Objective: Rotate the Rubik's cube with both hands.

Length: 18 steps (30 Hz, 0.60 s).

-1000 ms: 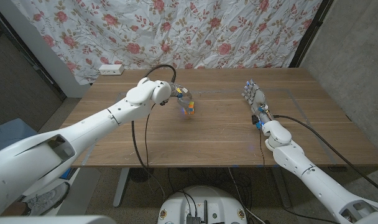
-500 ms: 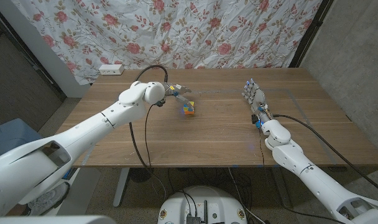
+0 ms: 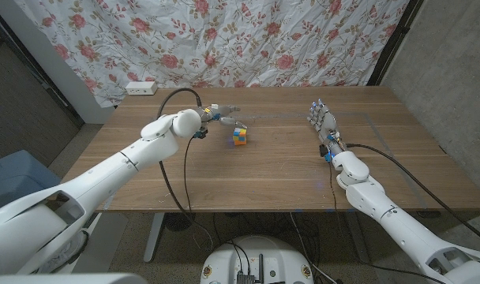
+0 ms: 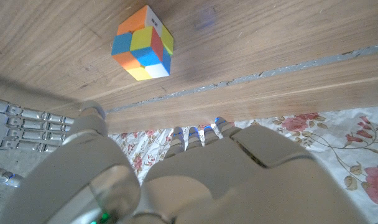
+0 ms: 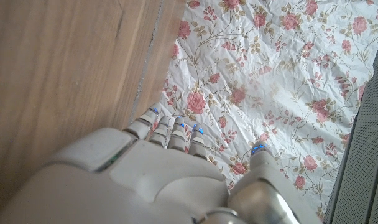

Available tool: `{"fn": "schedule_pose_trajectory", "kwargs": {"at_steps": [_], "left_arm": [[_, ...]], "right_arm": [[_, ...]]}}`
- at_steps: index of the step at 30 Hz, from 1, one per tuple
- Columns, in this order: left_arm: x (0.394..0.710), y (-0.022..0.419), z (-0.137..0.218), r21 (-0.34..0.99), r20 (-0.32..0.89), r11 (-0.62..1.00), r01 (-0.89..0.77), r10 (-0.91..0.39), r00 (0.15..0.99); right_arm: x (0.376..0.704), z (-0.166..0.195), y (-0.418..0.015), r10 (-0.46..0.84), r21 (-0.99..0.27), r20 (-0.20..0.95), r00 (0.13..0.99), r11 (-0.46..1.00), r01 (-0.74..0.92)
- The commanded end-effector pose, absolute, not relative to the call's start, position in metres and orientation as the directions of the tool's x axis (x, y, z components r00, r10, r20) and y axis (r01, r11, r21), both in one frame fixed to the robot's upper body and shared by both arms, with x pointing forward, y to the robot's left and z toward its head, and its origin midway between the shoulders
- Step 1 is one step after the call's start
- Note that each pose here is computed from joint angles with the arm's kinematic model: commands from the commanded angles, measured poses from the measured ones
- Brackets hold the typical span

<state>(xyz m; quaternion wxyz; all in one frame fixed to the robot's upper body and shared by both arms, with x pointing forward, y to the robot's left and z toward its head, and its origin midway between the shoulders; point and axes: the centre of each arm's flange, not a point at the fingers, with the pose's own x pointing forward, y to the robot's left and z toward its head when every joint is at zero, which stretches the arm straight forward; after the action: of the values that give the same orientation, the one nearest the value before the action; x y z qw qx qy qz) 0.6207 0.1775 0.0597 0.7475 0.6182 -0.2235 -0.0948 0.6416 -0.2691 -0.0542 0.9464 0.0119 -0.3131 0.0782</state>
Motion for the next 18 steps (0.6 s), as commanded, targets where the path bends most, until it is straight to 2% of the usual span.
{"fn": "schedule_pose_trajectory", "kwargs": {"at_steps": [1, 18], "left_arm": [[0.622, 0.197, 0.046, 0.886, 0.326, 0.444, -0.137, -0.384, 0.864], [0.630, 0.218, 0.022, 0.731, 0.464, 0.671, -0.124, -0.356, 0.811]], "right_arm": [[0.644, -0.051, -0.272, 0.161, -0.047, 0.610, 0.776, 0.985, -0.168], [0.639, -0.040, -0.261, 0.151, -0.050, 0.648, 0.747, 0.986, -0.156]]}}
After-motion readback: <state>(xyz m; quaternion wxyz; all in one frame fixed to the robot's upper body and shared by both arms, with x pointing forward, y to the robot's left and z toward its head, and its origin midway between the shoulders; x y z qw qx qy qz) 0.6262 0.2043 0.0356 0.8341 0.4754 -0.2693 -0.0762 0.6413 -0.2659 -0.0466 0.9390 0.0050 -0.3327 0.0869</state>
